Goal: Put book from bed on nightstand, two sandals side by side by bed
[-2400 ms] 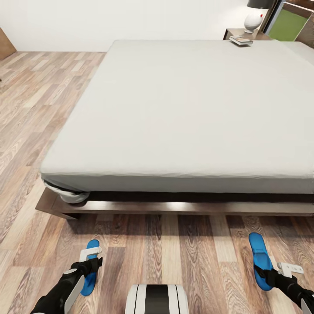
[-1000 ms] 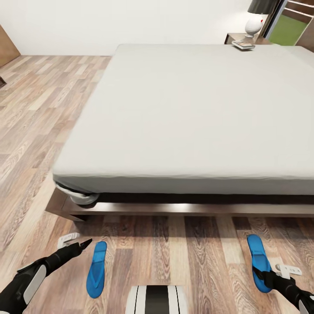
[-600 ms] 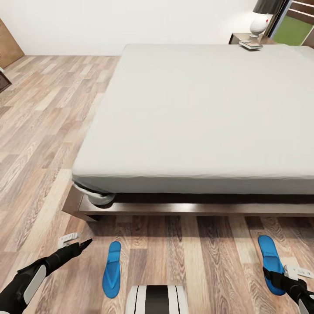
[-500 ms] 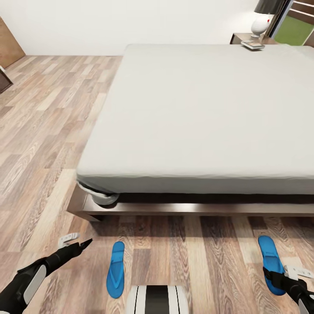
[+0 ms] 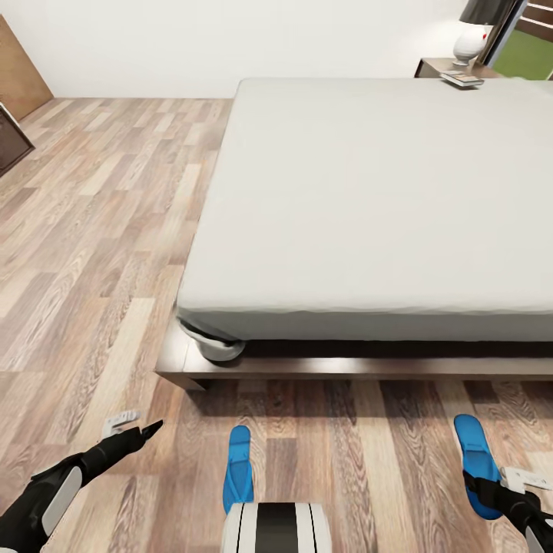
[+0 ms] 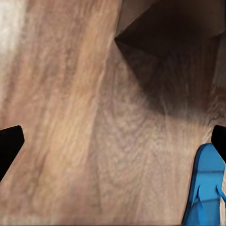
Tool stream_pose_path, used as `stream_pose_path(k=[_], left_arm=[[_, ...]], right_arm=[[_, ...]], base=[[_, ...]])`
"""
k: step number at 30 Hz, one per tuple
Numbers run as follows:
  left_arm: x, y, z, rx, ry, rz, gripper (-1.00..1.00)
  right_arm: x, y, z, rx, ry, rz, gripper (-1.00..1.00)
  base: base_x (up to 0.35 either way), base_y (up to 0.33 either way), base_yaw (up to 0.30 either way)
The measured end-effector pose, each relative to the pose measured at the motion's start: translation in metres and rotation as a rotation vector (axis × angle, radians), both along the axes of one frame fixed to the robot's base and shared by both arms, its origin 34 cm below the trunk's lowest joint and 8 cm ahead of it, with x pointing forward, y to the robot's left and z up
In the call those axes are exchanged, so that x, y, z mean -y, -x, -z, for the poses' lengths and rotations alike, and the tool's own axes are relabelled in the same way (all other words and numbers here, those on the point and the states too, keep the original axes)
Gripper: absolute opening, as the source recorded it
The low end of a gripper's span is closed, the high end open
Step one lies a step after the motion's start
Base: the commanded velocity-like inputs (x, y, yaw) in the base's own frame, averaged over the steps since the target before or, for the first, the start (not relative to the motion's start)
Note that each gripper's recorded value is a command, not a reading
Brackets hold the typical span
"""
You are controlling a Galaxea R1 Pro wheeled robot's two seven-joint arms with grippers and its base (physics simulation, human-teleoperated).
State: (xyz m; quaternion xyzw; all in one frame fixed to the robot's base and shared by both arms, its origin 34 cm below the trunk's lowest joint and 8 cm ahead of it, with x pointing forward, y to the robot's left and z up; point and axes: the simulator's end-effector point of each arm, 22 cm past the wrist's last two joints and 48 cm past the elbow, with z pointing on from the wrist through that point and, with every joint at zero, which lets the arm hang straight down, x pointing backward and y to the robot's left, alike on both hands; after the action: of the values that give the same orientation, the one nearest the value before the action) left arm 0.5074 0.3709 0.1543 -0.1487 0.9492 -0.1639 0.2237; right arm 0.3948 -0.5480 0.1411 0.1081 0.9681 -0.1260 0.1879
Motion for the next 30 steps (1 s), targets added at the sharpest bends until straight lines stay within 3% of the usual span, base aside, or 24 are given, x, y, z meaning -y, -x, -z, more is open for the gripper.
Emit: stream_pose_path(k=[30], left_arm=[[0.0019, 0.0003, 0.0006, -0.001, 0.002, 0.001, 1.0]], right_arm=[[-0.001, 0.0006, 0.0007, -0.003, -0.001, -0.004, -1.0]], base=[[0.0, 0.291, 0.0]])
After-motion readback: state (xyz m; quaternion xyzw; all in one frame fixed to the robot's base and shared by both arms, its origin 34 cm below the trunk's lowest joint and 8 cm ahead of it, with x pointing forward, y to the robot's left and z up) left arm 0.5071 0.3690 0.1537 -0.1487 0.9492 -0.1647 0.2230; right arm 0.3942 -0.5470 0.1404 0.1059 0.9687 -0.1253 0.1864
